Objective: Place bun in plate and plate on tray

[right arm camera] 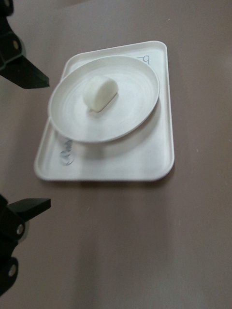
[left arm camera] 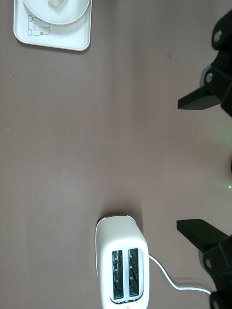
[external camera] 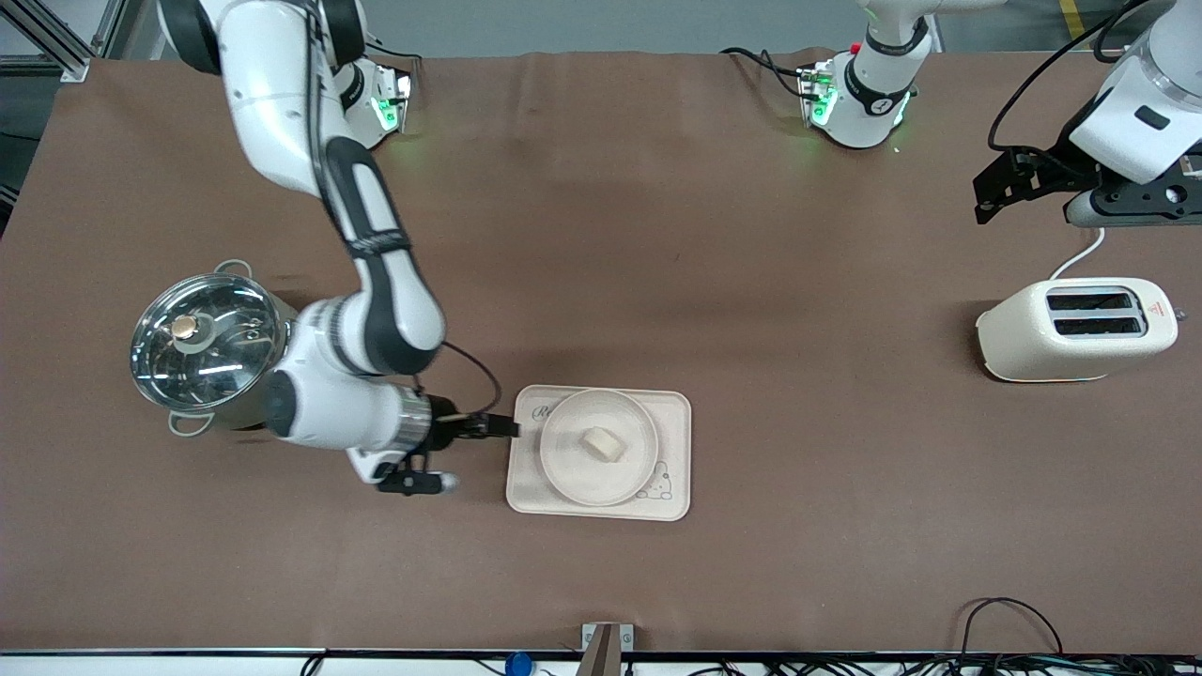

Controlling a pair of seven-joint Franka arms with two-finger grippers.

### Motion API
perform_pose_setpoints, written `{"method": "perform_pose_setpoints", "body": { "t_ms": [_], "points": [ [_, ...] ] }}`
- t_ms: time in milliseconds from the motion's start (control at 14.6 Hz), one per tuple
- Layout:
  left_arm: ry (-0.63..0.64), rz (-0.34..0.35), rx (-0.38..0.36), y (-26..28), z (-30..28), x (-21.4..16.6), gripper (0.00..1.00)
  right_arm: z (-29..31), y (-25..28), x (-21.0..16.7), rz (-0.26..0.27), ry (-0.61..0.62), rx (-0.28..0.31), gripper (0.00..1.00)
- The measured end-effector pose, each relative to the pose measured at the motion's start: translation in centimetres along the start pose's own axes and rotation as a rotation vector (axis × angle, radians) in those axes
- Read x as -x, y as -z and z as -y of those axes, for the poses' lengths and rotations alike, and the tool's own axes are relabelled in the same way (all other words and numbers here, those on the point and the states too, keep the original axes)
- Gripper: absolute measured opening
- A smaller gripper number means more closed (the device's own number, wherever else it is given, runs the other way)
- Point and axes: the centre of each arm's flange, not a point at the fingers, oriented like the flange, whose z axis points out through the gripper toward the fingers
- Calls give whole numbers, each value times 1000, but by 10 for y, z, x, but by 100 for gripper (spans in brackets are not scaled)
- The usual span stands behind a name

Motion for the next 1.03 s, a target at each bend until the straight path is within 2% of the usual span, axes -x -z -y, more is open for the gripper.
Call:
{"method": "perform_pose_setpoints", "body": {
  "t_ms": [137,274,547,821,1026],
  "points": [
    [0,0,0,0,0,0,100,-16,79,11,12,11,66,100],
    [-2,0,0,0,-1,0,100,-26,144,31,26,53,164,100],
    [-4,0,0,0,-2,0,100,-36,262,93,56,78,348,100],
    [-11,-2,0,1,-4,1,100,-64,379,170,32,52,424,100],
    [-19,-2,0,1,-6,1,100,-57,418,219,4,78,475,100]
  ]
}}
